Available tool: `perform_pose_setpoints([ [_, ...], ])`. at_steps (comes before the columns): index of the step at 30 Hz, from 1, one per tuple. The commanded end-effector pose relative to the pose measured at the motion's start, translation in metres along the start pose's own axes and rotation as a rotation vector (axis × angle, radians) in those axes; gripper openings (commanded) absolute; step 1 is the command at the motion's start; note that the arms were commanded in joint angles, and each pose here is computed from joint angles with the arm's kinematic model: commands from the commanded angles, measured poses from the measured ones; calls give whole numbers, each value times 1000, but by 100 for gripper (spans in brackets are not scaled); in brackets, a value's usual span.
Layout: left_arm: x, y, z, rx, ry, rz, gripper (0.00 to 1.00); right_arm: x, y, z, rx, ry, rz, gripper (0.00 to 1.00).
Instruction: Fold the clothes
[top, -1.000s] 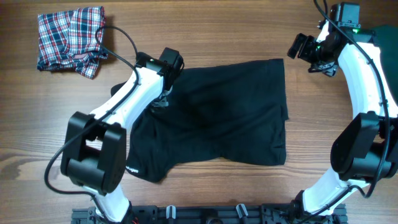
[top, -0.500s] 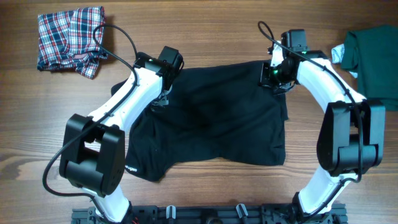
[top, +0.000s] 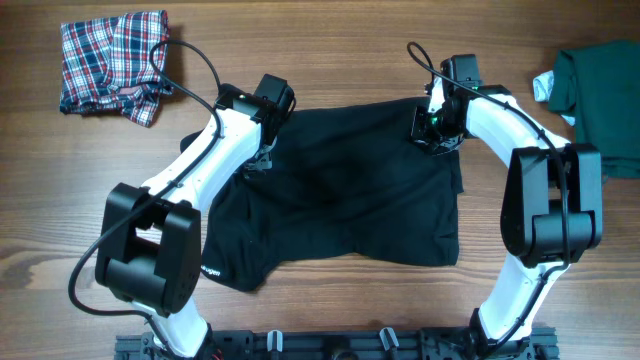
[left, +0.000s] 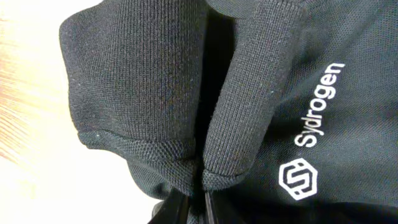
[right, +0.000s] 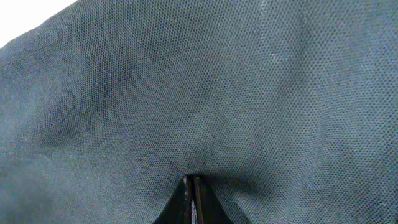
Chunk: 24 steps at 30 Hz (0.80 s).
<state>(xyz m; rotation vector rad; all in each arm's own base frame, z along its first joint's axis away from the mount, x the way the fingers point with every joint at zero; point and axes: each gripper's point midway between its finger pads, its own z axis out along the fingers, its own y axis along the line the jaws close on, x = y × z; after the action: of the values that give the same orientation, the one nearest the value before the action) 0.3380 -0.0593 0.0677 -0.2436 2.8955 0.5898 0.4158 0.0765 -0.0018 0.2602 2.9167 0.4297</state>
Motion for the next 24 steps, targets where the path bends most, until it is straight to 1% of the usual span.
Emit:
perform_pose_setpoints([
  [1,-1,2,-6,10,-12,-23,7,7,-18,13,84,16,39,4],
  [7,0,3,-7,9,-11,-23,9,6,-29,15,146,8,63,4],
  [8,-1,3,-8,11,-14,-24,11,8,-32,19,154,17,64,4],
  [12,-2,5,-13,18,-27,-24,12,17,-39,34,169,59,74,4],
  [13,-1,7,-15,18,-27,-24,11,18,-41,36,171,64,76,4],
  [15,2,11,-17,7,-17,-18,5,18,-46,37,191,63,79,4],
  [20,7,25,-19,-42,-1,-8,6,16,-51,36,209,53,106,4],
  [24,9,40,-16,-60,29,-36,6,17,-51,36,209,54,105,4],
])
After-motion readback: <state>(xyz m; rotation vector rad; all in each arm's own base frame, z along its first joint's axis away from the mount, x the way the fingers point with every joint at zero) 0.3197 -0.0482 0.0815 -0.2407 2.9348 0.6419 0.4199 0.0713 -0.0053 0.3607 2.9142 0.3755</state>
